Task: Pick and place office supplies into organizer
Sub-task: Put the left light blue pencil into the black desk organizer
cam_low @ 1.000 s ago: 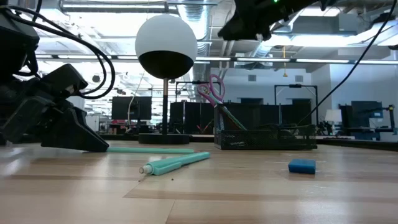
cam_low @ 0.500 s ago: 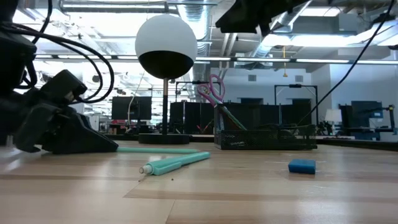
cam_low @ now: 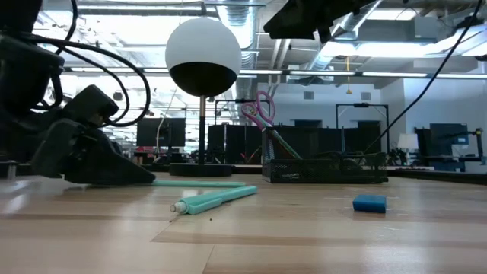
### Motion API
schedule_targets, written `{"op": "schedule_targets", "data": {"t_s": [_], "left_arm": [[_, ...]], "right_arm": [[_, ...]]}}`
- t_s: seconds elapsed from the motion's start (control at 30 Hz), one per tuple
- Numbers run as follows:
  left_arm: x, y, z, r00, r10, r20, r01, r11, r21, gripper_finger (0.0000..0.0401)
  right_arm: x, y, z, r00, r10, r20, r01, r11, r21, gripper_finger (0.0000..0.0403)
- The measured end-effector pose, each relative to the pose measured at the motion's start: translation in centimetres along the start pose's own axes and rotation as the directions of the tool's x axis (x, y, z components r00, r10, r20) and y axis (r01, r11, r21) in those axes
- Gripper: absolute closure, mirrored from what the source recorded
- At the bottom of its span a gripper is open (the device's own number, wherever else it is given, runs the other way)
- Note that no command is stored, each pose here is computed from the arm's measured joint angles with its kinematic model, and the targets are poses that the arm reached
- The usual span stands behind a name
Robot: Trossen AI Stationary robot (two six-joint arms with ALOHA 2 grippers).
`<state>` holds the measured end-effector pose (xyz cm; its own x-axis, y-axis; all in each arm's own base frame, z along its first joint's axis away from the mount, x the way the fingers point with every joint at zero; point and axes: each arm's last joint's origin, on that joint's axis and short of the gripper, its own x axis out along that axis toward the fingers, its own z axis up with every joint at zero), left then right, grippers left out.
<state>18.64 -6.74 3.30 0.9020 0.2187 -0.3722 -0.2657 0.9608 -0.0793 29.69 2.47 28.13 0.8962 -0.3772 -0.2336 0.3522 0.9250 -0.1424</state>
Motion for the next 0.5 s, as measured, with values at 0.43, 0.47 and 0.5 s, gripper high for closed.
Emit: {"op": "schedule_targets", "data": {"t_s": [0.43, 0.47, 0.5], "left_arm": [[0.93, -0.57, 0.21, 1.0, 0.024, 0.019, -0.024, 1.0, -0.002, 0.0388], [0.94, -0.57, 0.27, 0.999, 0.025, 0.025, -0.025, 1.0, -0.004, 0.0387], [0.91, -0.57, 0.31, 0.999, 0.023, 0.031, -0.023, 1.0, -0.006, 0.0387]], "right_arm": [[0.0, 0.0, -0.06, 1.0, 0.0, -0.004, 0.0, 1.0, -0.002, 0.0272], [0.0, 0.0, -0.06, 1.0, 0.0, -0.005, 0.0, 1.0, -0.003, 0.0272], [0.0, 0.0, -0.06, 1.0, 0.0, -0.005, 0.0, 1.0, -0.003, 0.0272]]}}
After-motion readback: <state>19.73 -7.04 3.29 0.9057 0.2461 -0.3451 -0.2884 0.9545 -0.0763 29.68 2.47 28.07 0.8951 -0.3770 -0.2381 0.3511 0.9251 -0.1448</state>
